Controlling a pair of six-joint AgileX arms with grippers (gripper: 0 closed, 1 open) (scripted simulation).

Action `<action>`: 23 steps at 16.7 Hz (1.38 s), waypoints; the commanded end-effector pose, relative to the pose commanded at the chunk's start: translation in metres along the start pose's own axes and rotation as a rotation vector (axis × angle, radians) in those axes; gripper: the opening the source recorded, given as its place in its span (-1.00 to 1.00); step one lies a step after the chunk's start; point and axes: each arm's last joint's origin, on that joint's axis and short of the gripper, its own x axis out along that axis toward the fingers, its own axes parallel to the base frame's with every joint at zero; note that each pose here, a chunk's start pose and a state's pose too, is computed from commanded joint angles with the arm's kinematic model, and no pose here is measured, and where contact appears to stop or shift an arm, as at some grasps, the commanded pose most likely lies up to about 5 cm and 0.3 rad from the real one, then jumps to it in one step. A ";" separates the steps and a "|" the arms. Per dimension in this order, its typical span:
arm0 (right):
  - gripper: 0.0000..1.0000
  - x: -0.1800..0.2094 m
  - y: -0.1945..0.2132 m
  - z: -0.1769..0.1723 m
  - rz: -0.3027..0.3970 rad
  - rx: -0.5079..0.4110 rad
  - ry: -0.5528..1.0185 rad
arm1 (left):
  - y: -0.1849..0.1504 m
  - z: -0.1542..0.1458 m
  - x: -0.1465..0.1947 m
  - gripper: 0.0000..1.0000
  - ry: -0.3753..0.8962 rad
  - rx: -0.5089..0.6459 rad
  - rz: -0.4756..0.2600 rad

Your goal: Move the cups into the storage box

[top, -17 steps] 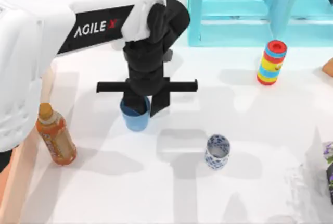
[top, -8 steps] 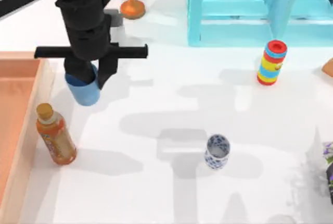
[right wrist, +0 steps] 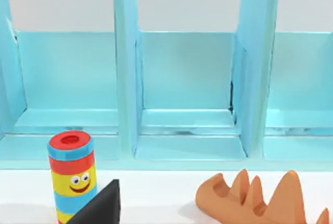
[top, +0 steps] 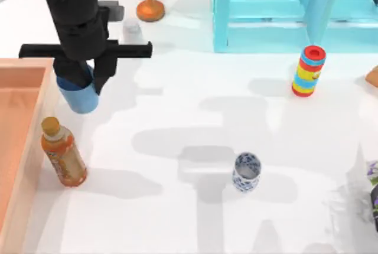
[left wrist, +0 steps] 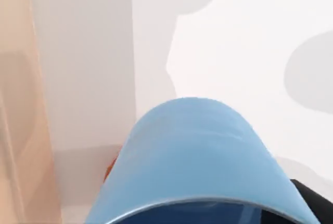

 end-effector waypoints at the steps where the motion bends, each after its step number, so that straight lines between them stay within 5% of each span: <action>1: 1.00 0.000 0.000 0.000 0.000 0.000 0.000 | 0.009 0.000 -0.004 -1.00 -0.009 0.000 -0.004; 6: 1.00 0.000 0.000 0.000 0.000 0.000 0.000 | 0.097 -0.024 -0.028 -1.00 -0.033 -0.013 -0.005; 11: 1.00 0.000 0.000 0.000 0.000 0.000 0.000 | 0.178 -0.091 -0.032 -1.00 0.037 -0.045 0.017; 16: 1.00 0.000 0.000 0.000 0.000 0.000 0.000 | 0.193 -0.146 -0.040 -1.00 0.007 -0.023 0.027; 23: 1.00 0.000 0.000 0.000 0.000 0.000 0.000 | 0.190 -0.152 -0.041 -1.00 -0.008 -0.003 0.029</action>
